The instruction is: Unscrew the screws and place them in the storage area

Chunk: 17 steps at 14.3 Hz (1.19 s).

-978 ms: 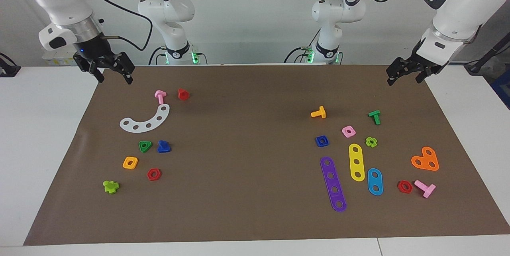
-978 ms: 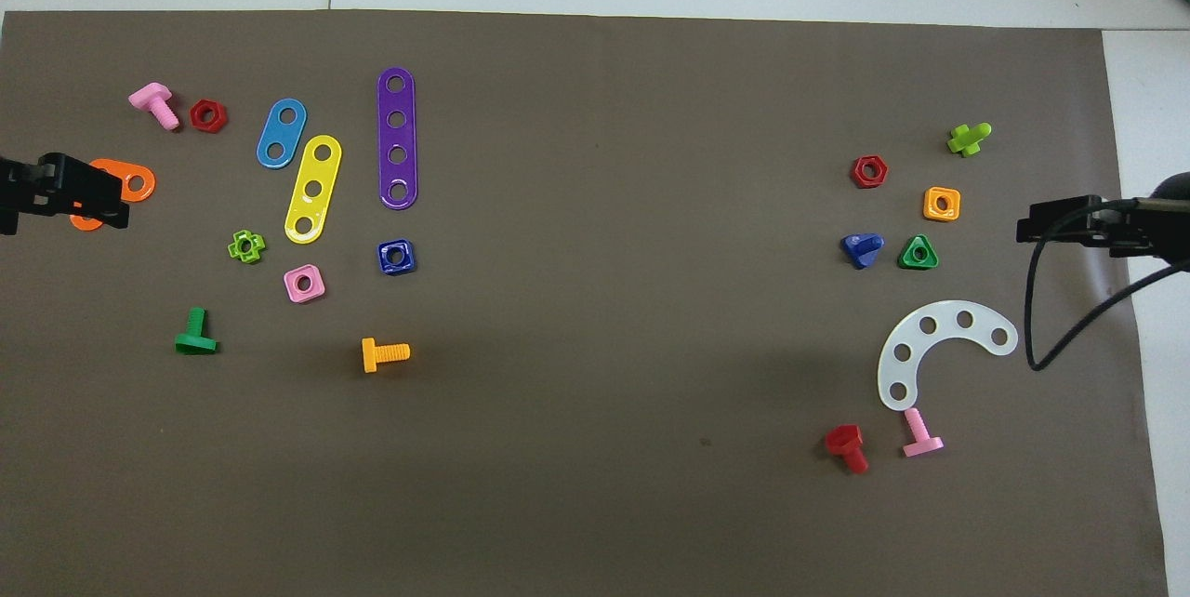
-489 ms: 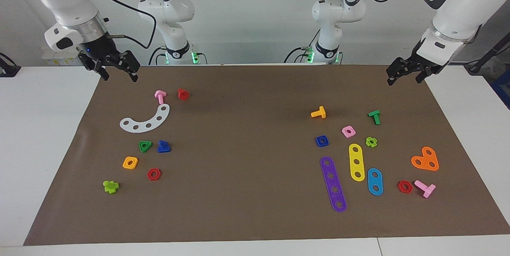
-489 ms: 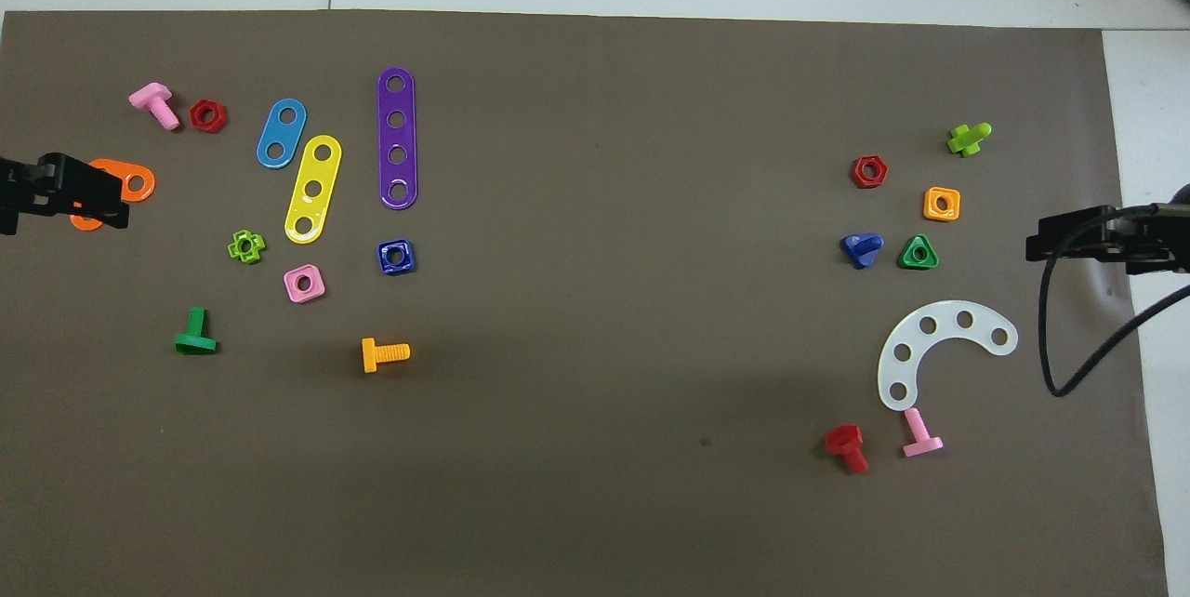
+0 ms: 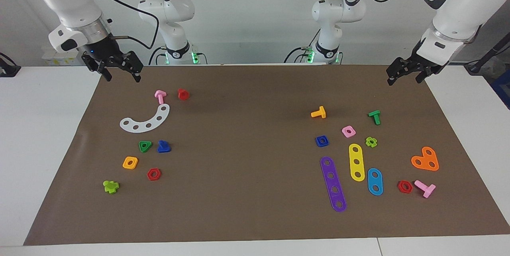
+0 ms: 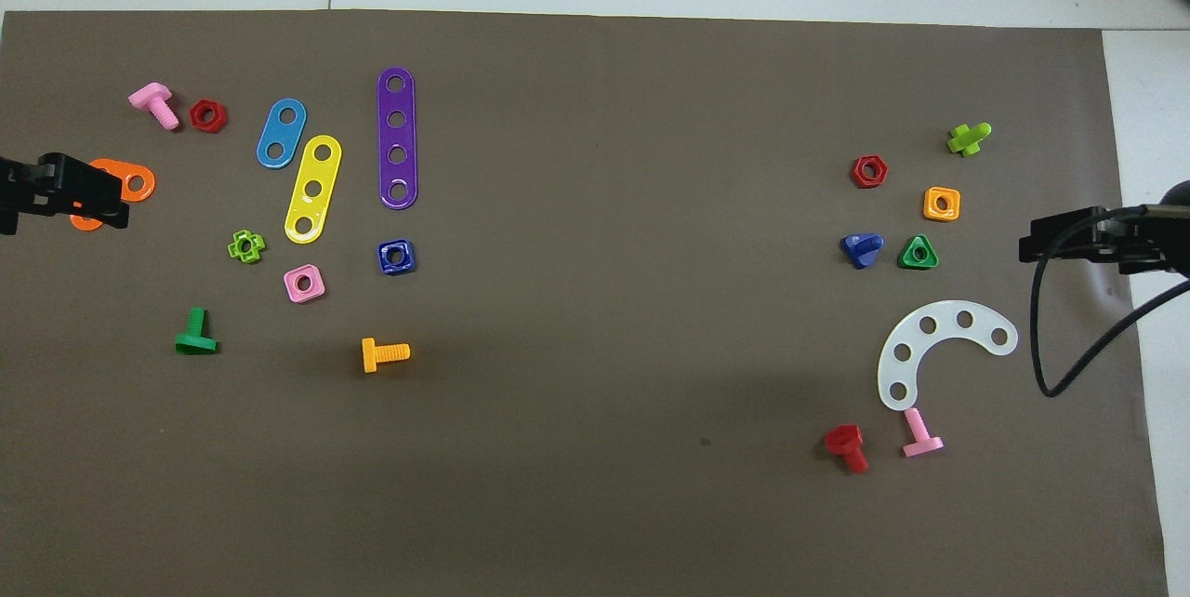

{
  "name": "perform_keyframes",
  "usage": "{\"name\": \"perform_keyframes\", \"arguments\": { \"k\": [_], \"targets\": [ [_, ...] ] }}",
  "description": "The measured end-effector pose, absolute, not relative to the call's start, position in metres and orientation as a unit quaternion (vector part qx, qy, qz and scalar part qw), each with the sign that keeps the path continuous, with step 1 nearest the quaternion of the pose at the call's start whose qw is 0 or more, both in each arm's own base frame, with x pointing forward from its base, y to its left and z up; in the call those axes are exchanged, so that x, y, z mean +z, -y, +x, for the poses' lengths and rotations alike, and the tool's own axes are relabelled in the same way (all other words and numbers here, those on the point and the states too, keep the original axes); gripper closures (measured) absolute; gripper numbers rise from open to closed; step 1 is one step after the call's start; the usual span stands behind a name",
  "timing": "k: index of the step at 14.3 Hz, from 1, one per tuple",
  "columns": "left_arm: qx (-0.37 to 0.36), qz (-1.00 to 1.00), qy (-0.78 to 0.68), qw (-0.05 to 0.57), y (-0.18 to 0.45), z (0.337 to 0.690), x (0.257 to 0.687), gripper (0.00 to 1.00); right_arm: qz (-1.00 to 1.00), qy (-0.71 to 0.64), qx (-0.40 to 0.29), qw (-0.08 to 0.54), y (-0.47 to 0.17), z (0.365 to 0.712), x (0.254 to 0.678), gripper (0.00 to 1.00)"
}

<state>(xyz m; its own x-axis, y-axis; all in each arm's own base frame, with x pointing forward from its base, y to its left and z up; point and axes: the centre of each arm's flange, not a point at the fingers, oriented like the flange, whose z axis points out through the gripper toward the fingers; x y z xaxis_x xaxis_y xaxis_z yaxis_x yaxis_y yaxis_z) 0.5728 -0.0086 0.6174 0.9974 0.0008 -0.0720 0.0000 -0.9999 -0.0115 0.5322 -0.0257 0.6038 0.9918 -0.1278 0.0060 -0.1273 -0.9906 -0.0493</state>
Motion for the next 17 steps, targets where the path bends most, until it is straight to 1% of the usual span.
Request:
{"name": "perform_keyframes", "arguments": {
  "k": [9,13,17],
  "targets": [
    [0.036,-0.999,0.0,0.006,0.009,0.573,0.617,0.0,-0.998,-0.061,-0.006,0.024,0.023,0.532,0.606,0.0],
    [0.036,-0.999,0.0,0.006,0.009,0.573,0.617,0.0,-0.998,-0.058,-0.009,0.013,0.023,0.533,0.609,0.0],
    [0.036,-0.999,0.0,0.006,0.009,0.573,0.617,0.0,-0.998,-0.058,0.0,0.01,0.023,0.53,0.616,0.0]
  ]
}}
